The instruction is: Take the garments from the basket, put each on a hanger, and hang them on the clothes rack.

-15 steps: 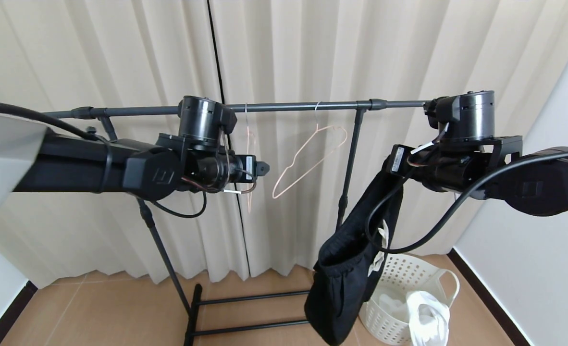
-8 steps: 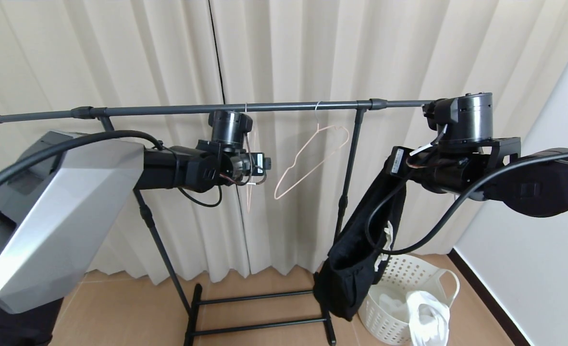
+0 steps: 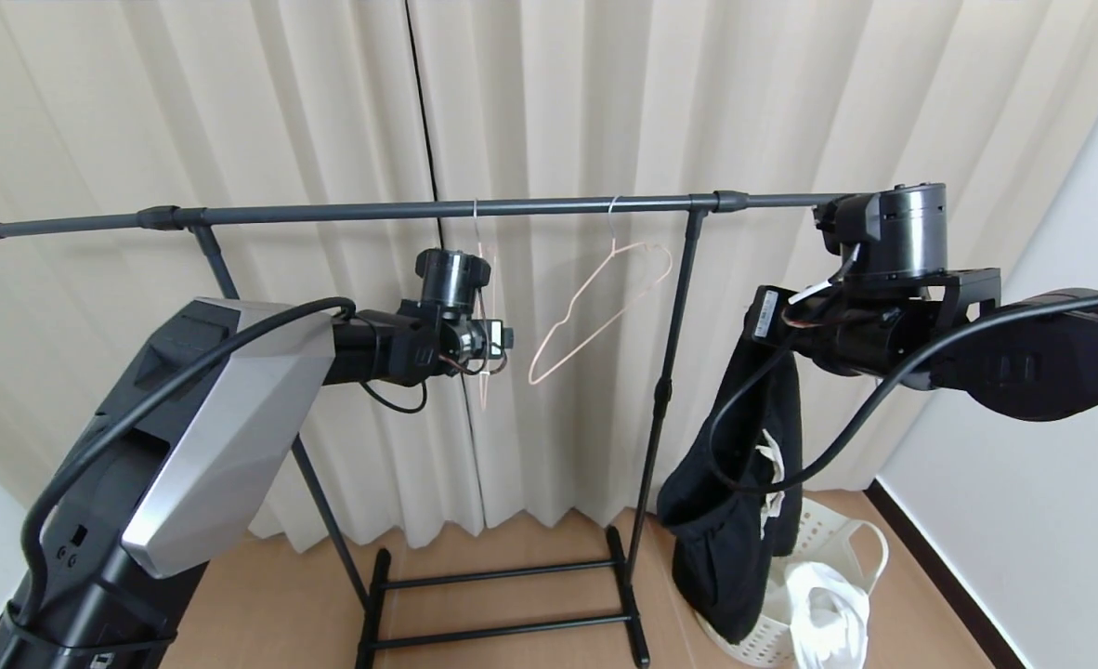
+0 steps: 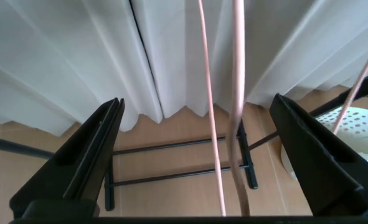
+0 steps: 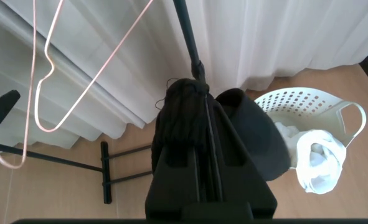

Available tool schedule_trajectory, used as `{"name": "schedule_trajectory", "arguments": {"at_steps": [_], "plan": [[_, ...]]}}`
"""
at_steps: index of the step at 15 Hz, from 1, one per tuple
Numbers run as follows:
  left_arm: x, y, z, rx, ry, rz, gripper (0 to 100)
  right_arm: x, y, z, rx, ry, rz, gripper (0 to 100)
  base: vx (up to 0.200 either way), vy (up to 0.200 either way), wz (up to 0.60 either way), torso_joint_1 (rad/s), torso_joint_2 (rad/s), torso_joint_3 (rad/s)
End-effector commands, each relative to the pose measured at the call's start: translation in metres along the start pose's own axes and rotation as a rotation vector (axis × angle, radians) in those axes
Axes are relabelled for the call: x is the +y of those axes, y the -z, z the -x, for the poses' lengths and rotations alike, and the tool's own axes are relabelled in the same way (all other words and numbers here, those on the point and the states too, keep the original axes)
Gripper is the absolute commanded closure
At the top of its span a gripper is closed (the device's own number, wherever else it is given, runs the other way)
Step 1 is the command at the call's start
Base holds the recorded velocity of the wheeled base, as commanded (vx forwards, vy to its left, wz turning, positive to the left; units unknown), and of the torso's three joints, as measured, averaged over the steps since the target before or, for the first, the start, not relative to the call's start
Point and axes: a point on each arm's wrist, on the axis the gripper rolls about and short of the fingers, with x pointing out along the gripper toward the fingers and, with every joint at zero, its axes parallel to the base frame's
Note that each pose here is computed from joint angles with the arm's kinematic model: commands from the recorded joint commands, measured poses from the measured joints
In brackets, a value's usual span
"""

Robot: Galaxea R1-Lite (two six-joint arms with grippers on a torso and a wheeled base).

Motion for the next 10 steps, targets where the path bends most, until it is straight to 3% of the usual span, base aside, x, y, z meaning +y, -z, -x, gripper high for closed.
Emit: {"name": "schedule_trajectory", "arguments": {"at_steps": [1, 10], "plan": [[0.0005, 0.0053, -0.0049, 0.011, -0.004, -0.001, 0, 0.0001, 0.0031, -0.0032, 0.009, 0.005, 0.006, 100, 0.000, 0.000, 0.00, 0.000, 0.00, 0.000], [0.0034, 0.0045, -0.0058, 0.007, -0.009, 0.004, 0, 0.0001, 0.0035, -0.0037, 0.010, 0.006, 0.005, 100, 0.000, 0.000, 0.00, 0.000, 0.00, 0.000]]}}
